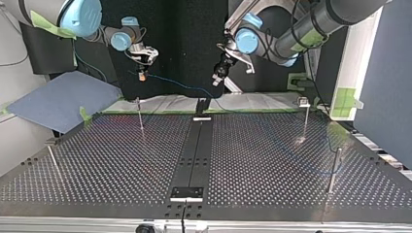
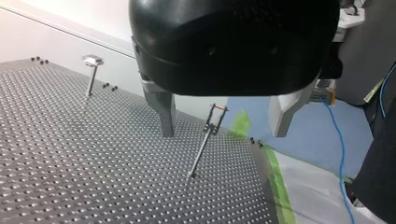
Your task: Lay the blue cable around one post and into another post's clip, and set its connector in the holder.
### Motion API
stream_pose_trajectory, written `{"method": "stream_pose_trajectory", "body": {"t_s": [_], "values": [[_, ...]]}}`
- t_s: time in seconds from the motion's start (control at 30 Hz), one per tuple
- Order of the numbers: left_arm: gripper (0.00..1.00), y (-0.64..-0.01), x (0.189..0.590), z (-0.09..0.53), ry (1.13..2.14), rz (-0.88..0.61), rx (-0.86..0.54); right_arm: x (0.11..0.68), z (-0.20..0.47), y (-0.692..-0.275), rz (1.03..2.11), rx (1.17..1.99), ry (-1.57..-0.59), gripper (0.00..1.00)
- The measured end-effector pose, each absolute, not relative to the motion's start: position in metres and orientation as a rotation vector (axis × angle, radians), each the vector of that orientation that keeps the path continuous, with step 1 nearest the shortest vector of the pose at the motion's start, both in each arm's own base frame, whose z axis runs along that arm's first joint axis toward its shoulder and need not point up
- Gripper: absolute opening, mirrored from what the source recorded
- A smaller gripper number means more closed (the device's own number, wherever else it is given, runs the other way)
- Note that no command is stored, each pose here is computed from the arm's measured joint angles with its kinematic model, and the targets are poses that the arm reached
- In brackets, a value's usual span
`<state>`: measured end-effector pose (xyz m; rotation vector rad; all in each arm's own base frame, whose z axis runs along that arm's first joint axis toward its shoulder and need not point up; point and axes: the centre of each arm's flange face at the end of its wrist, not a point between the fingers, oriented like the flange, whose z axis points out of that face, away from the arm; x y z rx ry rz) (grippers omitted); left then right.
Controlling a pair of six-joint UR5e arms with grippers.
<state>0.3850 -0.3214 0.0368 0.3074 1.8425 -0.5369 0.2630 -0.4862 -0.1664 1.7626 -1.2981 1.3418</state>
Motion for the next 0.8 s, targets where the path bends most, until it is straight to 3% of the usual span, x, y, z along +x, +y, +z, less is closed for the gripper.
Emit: {"method": "stream_pose_trajectory", "body": {"t_s": [0.8], "values": [[0.98,-0.348,0.420,-0.034,1.712,-0.489,0.330,0.264,-0.166,-0.486,1.344,1.763,-1.295,0.00]]}}
